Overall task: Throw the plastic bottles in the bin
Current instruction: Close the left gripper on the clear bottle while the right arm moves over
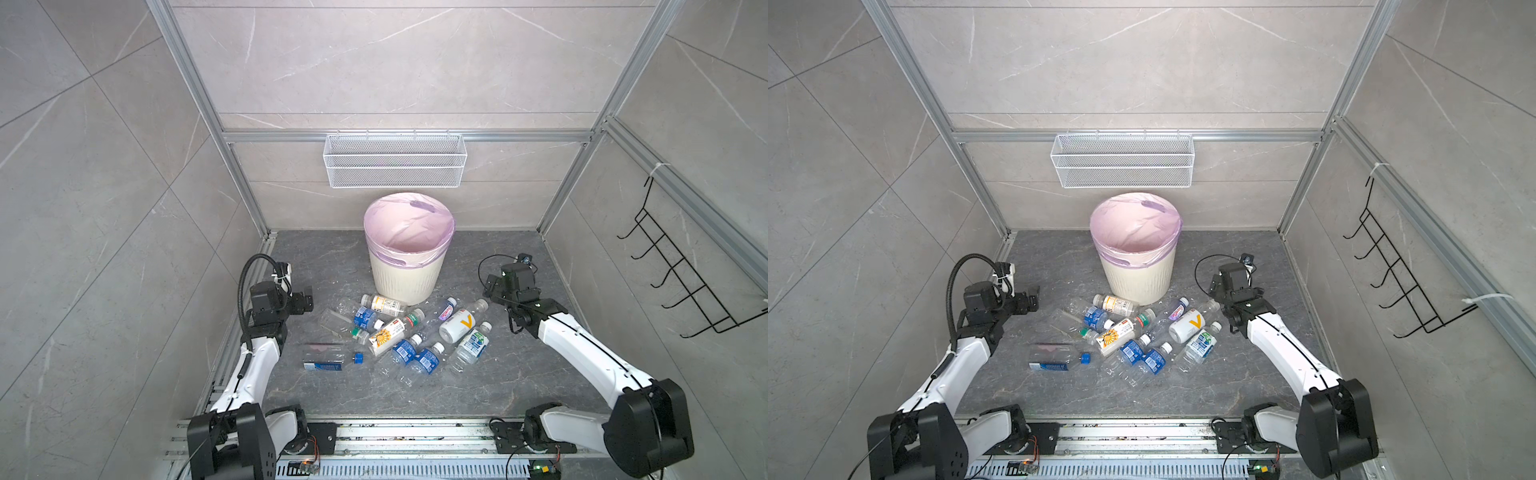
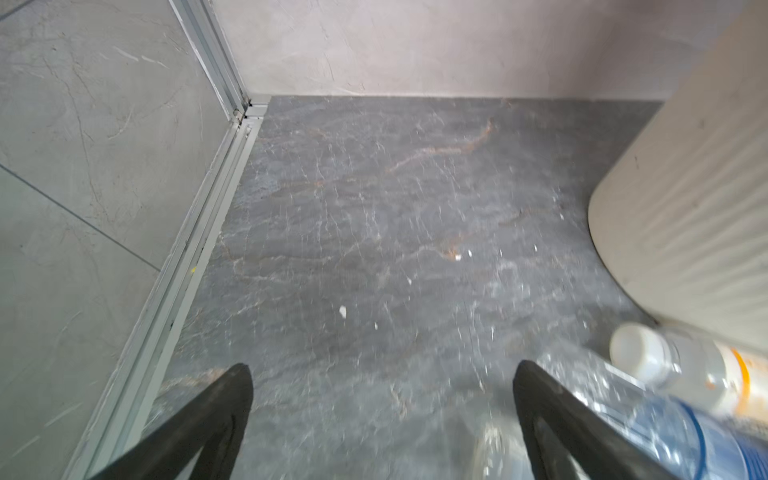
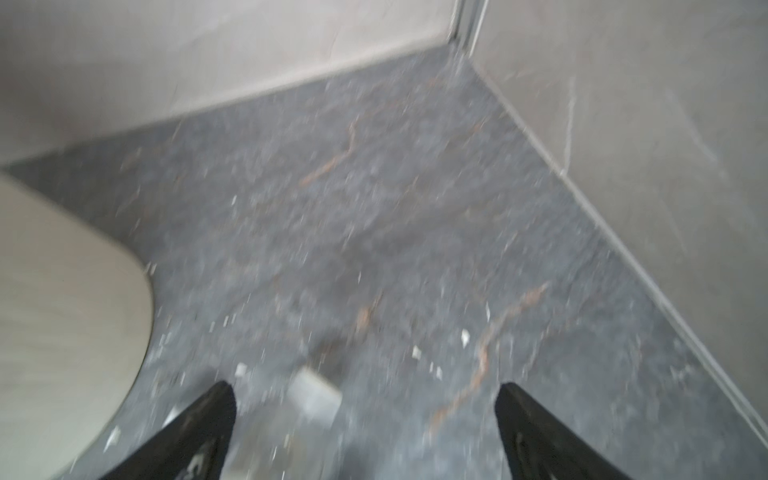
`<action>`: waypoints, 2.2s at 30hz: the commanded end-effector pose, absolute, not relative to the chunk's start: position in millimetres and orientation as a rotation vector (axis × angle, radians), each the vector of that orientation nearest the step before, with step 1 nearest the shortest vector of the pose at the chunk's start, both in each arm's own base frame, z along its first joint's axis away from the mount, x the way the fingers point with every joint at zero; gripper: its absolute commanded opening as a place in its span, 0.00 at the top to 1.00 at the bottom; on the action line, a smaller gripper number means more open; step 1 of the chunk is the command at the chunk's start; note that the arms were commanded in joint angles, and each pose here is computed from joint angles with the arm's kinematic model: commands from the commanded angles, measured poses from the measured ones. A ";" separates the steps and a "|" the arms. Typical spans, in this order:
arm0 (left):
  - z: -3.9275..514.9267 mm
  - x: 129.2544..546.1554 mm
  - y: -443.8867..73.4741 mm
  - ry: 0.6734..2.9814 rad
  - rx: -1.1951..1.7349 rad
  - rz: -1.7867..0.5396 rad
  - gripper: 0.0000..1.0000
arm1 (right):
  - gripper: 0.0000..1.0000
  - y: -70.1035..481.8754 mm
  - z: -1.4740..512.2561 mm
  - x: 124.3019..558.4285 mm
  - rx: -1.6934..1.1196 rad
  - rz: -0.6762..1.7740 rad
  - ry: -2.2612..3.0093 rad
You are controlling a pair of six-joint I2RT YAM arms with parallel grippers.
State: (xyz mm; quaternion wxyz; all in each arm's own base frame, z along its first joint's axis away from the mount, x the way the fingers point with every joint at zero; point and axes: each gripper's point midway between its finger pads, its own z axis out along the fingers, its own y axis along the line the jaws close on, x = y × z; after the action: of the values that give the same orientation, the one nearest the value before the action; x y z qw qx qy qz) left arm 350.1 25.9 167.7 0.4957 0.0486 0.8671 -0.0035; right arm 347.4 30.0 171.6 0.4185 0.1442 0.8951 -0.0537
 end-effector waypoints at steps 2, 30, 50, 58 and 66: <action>167.0 309.2 4.1 2.157 0.391 -0.082 0.04 | 0.00 40.3 181.1 305.4 0.335 -0.114 2.345; 119.4 168.8 -57.1 2.163 1.309 -0.307 0.10 | 0.01 81.6 143.1 236.7 0.172 0.080 2.521; 67.2 205.3 -34.4 2.220 1.430 -0.260 0.10 | 0.01 87.7 134.7 236.1 0.181 0.108 2.548; 52.9 203.4 -32.9 2.242 1.462 -0.292 0.10 | 0.01 85.1 135.7 233.4 0.189 0.101 2.547; 43.2 196.0 -34.7 2.253 1.483 -0.323 0.11 | 0.01 82.0 135.5 230.4 0.206 0.094 2.547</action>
State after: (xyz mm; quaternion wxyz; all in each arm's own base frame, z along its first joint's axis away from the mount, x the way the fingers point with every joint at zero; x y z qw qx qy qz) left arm 196.9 -34.0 44.7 0.2081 0.5168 0.8221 -0.1177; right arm 237.8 85.9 139.6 0.2964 0.0688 0.9517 0.0404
